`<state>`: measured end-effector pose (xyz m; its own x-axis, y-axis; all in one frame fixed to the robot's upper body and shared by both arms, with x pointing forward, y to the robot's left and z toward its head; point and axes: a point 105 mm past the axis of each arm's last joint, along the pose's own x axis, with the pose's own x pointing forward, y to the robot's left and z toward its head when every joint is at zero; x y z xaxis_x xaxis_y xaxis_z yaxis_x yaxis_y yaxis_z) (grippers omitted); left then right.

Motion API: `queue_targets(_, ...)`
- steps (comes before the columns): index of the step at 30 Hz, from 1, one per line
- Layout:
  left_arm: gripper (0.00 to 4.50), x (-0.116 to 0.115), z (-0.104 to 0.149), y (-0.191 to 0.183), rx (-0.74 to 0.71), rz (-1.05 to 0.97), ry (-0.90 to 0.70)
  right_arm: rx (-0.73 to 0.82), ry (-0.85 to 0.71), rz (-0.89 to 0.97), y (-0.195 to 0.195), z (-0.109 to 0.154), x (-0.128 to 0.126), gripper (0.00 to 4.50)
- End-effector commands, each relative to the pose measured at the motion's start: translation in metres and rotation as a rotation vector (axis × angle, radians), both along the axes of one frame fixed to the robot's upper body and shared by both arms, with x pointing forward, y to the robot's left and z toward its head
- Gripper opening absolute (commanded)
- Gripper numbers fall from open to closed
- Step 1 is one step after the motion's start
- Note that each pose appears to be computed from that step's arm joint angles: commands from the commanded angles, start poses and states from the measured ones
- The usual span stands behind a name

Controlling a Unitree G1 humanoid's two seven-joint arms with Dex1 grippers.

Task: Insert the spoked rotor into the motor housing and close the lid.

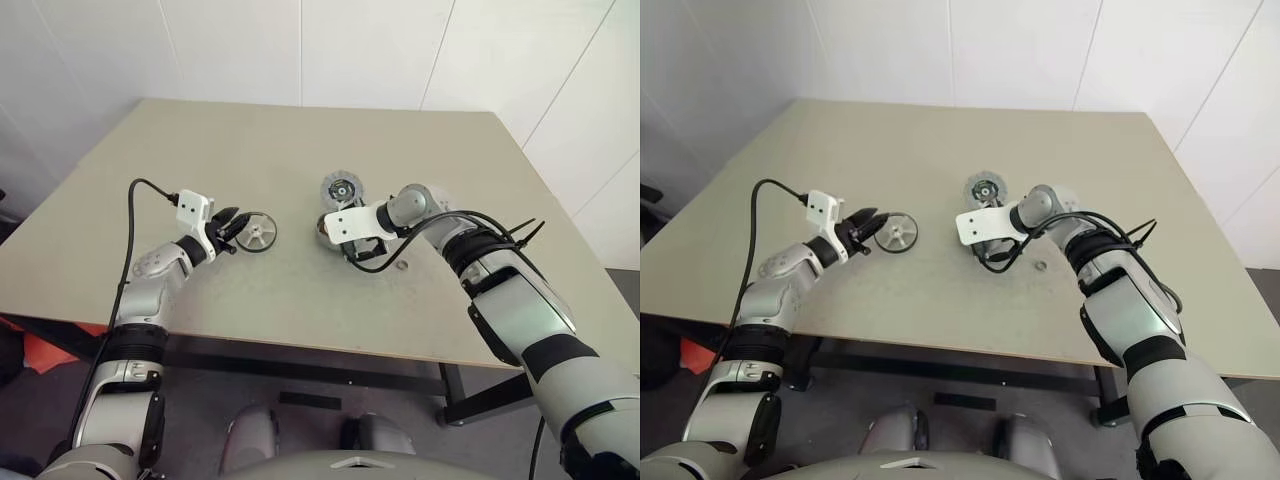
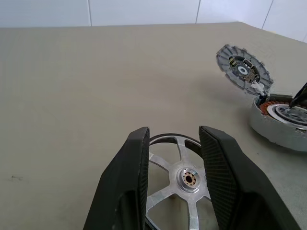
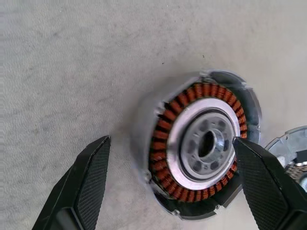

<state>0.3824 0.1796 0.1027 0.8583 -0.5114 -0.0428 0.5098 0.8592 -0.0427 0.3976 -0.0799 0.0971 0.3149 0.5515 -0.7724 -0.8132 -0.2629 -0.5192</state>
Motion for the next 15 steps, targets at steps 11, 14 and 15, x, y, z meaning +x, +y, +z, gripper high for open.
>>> queue_targets(11, 1.69, 0.004, 0.037, -0.005, -0.034, -0.036, -0.102, 0.519, 0.054, -0.282, -0.047, 0.08, 0.005, 4.47)
queue_targets(14, 1.69, 0.004, 0.043, -0.009, -0.04, -0.052, -0.112, 0.676, 0.141, -0.487, -0.081, 0.066, 0.007, 4.47)
queue_targets(15, 1.69, 0.005, 0.041, -0.009, -0.037, -0.056, -0.107, 0.731, 0.174, -0.562, -0.093, 0.06, 0.008, 4.47)
